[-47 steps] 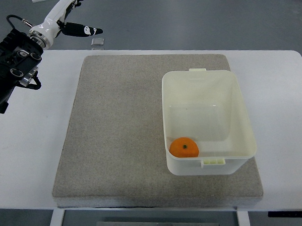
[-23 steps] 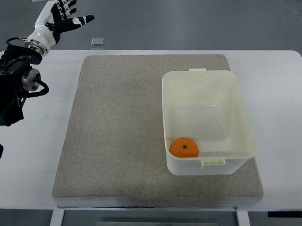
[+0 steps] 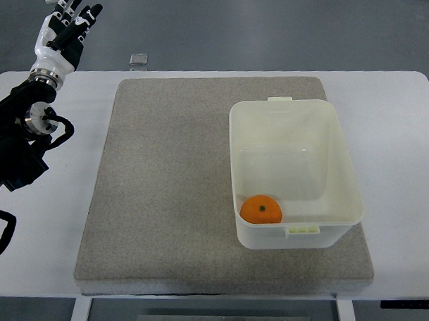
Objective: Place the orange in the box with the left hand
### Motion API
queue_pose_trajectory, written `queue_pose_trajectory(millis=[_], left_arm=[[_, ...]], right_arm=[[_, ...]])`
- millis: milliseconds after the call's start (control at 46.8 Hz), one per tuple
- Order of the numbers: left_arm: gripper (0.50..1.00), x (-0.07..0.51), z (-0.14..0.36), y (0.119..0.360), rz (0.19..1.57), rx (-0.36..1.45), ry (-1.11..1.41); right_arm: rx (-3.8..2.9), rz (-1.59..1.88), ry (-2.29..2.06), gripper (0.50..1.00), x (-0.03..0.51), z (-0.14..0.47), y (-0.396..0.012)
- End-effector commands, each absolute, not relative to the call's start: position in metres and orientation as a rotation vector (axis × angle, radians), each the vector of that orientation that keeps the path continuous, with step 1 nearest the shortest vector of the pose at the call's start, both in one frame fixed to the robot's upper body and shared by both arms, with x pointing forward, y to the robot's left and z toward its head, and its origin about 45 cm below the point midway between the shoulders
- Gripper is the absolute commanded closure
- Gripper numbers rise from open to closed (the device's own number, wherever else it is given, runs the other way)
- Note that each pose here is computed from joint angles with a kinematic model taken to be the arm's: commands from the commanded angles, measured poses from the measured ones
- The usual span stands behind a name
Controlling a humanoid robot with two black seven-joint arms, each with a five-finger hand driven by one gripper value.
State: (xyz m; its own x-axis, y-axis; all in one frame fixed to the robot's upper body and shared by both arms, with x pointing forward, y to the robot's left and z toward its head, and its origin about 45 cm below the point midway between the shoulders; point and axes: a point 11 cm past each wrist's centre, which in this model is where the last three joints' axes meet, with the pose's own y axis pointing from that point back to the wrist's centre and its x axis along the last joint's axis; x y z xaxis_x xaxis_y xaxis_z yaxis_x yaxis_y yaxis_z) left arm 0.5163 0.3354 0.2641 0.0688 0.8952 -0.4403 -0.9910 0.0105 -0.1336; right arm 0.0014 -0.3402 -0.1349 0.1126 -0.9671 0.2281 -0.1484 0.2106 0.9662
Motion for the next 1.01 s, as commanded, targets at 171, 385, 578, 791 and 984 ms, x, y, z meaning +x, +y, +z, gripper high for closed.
queue_pose_trajectory(millis=[171,385,578,791,984], left_arm=[[0.510,0.515,0.263,0.329,1.454,-0.550,0.306],[0.510,0.515,0.266,0.332,1.468,-0.610,0.329],[0.510,0.513,0.266,0.345,1.516,-0.718,0.374],[0.510,0.509,0.255,0.346,1.536,-0.761,0.419],[0.510,0.505,0.243,0.344,1.550,-0.778,0.455]], right_arm=[[1.197,-0.884,-1.307,0.568,0.001,-0.135,-0.340],[1.197,-0.884,-1.307,0.568,0.001,-0.135,-0.340],[1.197,-0.884,-1.307,0.568,0.001,-0.135,-0.340],[1.197,-0.884,-1.307,0.568,0.001,-0.135,-0.340],[1.199,-0.880,-1.302,0.568,0.001,-0.135,-0.340]])
